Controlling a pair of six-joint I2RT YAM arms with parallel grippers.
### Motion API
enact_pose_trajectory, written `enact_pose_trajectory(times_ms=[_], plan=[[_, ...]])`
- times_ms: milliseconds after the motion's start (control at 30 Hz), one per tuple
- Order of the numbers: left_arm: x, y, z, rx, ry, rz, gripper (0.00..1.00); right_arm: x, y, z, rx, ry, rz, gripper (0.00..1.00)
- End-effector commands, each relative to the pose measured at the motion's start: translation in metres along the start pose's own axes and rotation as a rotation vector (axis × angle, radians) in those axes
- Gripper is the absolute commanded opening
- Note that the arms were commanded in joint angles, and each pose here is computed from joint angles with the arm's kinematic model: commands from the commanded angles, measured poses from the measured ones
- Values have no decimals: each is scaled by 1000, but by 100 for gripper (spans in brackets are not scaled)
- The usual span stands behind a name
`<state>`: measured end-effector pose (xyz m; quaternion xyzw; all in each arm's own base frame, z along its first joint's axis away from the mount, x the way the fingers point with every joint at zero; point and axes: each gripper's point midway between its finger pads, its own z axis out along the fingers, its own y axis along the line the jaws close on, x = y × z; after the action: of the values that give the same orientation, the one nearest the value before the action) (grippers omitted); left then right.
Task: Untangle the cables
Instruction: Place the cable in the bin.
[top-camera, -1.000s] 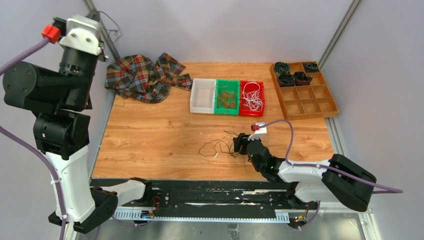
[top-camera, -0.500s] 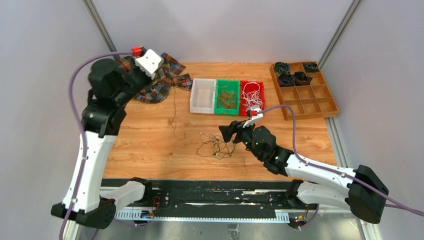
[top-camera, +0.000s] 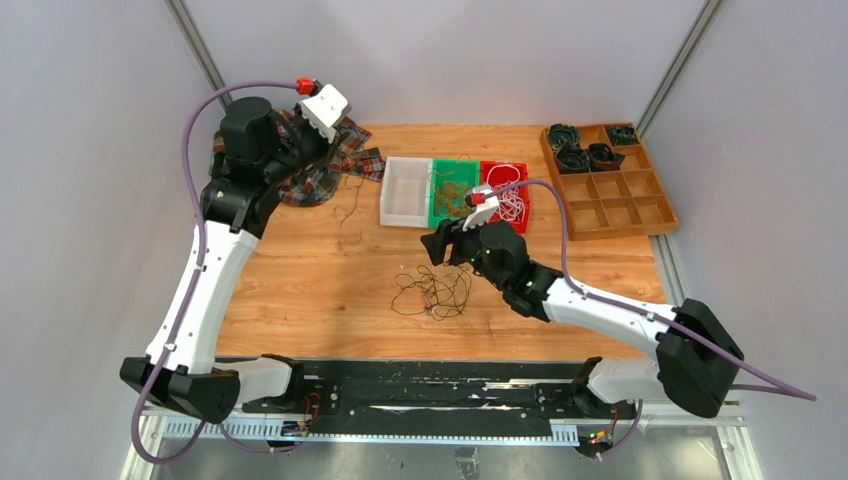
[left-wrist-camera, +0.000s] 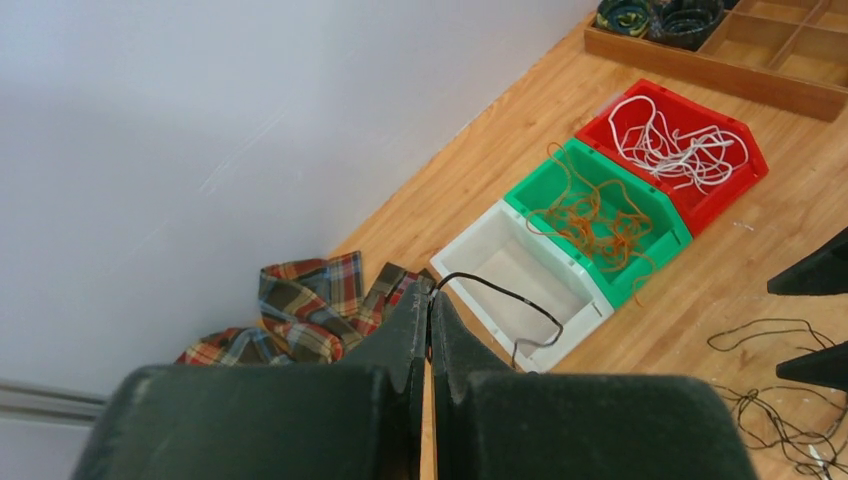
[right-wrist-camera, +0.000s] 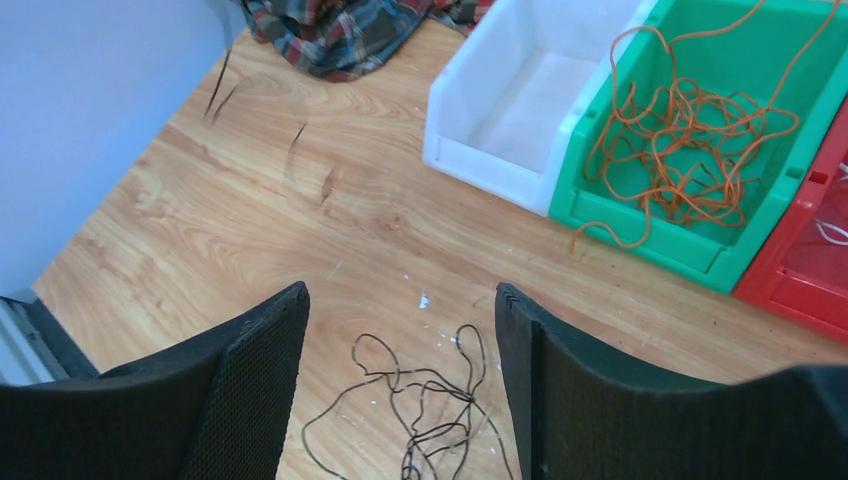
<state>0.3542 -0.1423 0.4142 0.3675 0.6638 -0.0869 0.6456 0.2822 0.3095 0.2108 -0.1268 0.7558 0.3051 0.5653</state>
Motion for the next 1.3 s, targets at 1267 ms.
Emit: enact_pose_trajectory(times_ms=[1267], plan=[[-32, 13, 146, 16, -89, -2, 0, -56, -70, 122, 210, -40, 169, 53]])
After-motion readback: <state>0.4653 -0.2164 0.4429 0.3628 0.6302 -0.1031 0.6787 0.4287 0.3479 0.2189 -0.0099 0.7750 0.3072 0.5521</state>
